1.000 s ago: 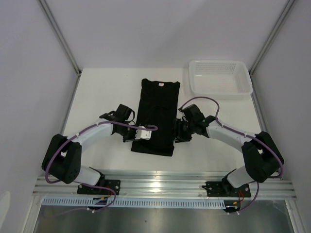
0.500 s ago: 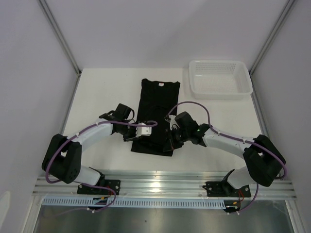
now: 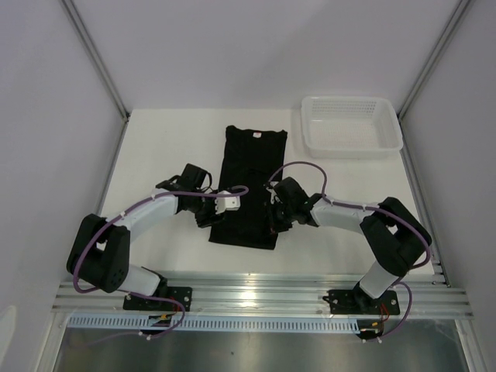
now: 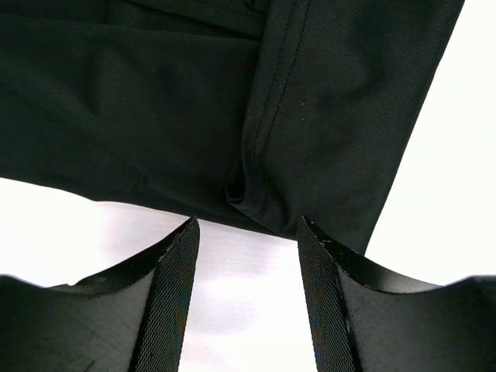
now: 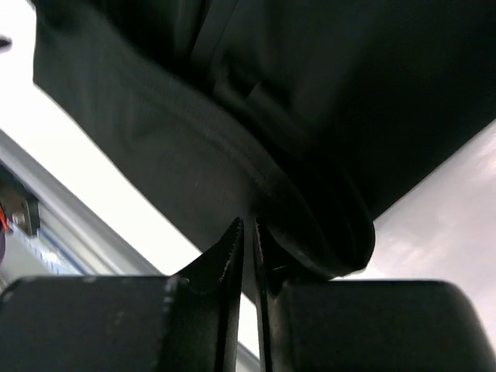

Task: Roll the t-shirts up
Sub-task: Roll the tshirt

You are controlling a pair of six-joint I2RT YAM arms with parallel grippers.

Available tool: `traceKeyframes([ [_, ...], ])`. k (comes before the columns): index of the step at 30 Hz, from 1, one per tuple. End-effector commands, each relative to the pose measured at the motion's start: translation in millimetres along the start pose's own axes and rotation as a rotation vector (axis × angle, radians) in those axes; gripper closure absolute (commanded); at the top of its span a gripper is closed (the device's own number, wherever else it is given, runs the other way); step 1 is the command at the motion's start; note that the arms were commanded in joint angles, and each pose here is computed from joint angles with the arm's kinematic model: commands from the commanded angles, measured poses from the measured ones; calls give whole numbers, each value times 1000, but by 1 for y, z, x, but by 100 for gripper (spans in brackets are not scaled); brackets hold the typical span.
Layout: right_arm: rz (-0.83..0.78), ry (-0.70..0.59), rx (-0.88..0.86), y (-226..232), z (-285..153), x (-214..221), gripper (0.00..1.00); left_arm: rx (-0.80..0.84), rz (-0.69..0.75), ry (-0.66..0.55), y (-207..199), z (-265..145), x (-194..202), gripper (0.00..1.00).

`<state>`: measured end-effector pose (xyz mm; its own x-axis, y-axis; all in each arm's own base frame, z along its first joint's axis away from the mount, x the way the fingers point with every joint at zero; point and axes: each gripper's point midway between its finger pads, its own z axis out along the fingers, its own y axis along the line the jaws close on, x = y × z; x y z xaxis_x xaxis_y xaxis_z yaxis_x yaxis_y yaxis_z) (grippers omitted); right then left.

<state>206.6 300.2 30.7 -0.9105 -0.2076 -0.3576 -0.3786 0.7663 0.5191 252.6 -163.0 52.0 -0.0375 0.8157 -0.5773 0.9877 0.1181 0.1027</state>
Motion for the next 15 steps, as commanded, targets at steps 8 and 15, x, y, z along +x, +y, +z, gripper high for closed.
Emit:
traceKeyframes([
  [8, 93, -209, 176, -19, -43, -45, 68, 1, -47, -61, 0, -8, -16, 40],
  [15, 138, -153, 250, -30, -37, -25, 55, -22, -89, -81, 7, -6, -21, 43],
])
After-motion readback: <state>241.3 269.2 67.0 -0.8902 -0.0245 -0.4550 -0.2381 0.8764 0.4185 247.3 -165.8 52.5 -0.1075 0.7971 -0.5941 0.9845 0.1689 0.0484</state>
